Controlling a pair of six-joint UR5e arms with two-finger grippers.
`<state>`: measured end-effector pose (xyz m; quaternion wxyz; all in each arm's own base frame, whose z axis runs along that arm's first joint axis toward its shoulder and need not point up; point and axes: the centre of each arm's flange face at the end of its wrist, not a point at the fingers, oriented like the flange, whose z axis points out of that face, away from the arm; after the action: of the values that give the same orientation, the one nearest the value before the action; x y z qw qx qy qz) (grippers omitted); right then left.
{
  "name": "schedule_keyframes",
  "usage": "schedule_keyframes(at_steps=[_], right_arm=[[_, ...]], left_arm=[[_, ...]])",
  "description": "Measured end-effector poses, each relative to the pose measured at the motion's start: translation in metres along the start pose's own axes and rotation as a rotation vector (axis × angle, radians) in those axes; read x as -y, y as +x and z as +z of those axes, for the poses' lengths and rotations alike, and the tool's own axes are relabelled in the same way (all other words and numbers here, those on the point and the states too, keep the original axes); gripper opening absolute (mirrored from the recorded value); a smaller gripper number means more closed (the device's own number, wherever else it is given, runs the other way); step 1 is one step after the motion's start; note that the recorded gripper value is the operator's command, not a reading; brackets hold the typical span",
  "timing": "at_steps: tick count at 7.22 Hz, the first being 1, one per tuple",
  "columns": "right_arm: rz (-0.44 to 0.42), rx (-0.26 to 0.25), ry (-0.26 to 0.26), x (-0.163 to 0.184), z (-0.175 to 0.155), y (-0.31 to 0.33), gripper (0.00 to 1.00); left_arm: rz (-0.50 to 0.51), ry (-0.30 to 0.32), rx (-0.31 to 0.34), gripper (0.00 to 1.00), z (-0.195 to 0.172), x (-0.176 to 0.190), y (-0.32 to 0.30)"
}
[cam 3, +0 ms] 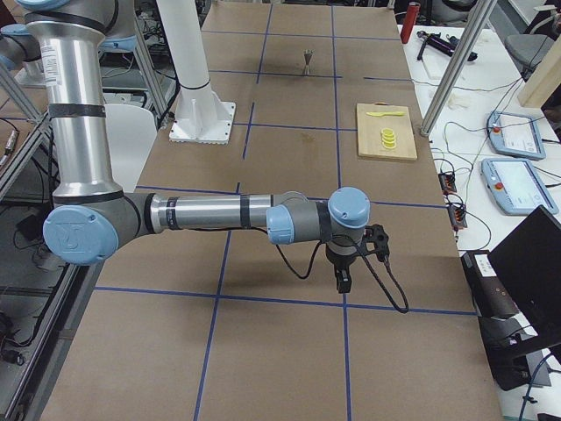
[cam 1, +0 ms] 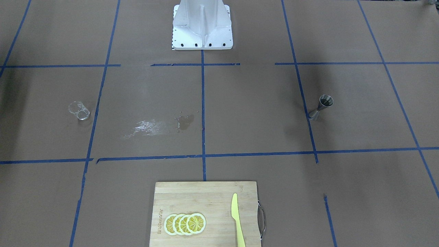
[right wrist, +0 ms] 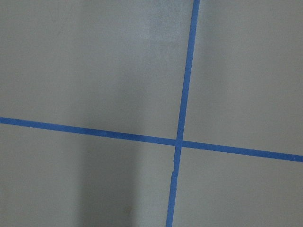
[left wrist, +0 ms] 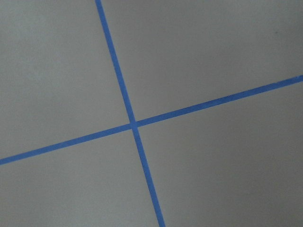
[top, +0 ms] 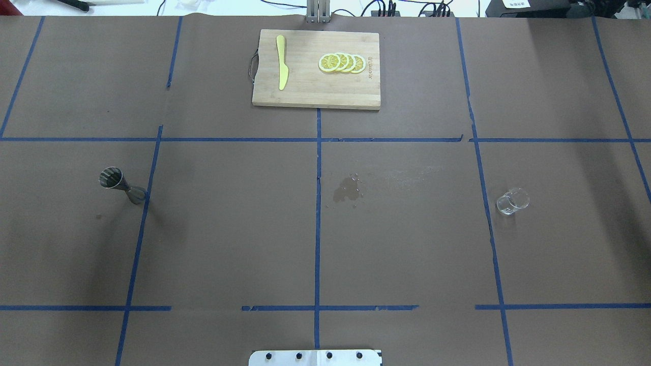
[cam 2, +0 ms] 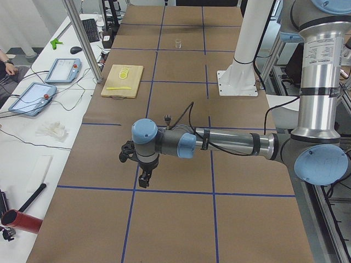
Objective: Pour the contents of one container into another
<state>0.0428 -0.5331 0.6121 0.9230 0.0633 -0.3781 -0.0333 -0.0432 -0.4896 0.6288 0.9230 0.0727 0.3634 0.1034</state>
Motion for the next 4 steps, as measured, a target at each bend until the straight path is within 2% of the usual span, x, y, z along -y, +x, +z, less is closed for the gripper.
schedule_keyframes(at_steps=[4], right_arm=[[0.030,0.050,0.007,0.003,-0.005,-0.010,1.00]], left_arm=[[-0.078,-0.004,-0.001,1.00,-0.005,-0.021,-0.024]])
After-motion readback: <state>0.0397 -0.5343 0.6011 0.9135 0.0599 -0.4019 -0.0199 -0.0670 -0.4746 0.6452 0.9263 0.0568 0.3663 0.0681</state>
